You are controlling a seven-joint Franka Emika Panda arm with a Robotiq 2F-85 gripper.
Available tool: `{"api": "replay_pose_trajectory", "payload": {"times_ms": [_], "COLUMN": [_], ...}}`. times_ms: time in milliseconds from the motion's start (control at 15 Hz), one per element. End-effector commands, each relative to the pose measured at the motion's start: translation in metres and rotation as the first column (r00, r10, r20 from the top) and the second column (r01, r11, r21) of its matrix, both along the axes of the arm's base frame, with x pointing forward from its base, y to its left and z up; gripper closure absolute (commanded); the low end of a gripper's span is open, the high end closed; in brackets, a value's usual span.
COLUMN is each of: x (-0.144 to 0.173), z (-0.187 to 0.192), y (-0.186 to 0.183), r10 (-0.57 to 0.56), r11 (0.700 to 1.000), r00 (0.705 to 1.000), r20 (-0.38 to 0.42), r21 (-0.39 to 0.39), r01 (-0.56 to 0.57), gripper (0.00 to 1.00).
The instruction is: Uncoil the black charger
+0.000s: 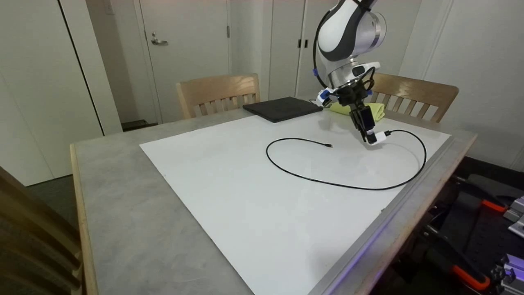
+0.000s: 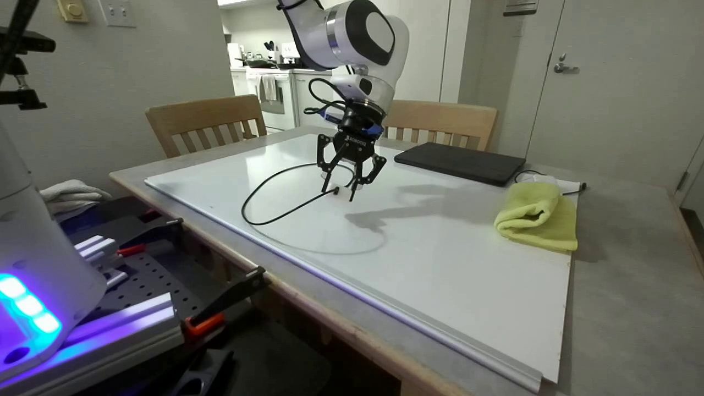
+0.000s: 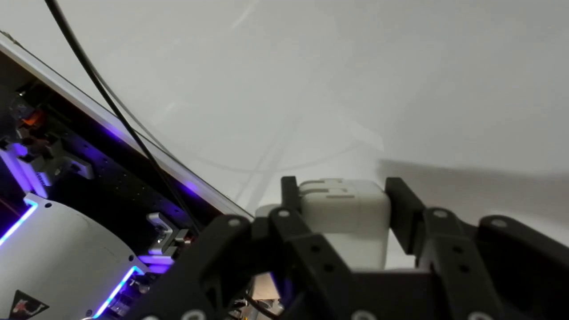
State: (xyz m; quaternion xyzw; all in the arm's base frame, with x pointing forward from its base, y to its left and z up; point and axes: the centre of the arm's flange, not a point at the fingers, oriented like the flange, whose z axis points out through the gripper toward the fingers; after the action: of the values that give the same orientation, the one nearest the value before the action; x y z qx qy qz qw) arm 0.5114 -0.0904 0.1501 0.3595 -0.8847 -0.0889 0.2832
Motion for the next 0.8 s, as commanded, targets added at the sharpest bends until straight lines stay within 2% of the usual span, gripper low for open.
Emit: {"api": "replay_pose_trajectory", "payload": {"times_ms": [0, 200, 333, 533, 733], "x": [0.005, 0.011, 0.009, 0.009, 0.004], "z": [-0.001, 0.001, 0.002, 0.005, 0.006], "y": [-0.003, -0.014, -0.023, -0.041, -0.073], "r10": [-0.077, -0.256, -0.356, -0.497, -0.619], "r11": [0.996, 0.962, 0.925, 0.849, 0.761], "r00": [0.997, 0.967, 0.934, 0.863, 0.775], "r20": [-0.014, 0.006, 0.038, 0.091, 0.129], "r21": [-0.034, -0.100, -0.127, -0.155, -0.147], "r01": [0.076, 0.256, 0.358, 0.505, 0.632], "gripper": [0.74, 0.74, 0.74, 0.74, 0.74]}}
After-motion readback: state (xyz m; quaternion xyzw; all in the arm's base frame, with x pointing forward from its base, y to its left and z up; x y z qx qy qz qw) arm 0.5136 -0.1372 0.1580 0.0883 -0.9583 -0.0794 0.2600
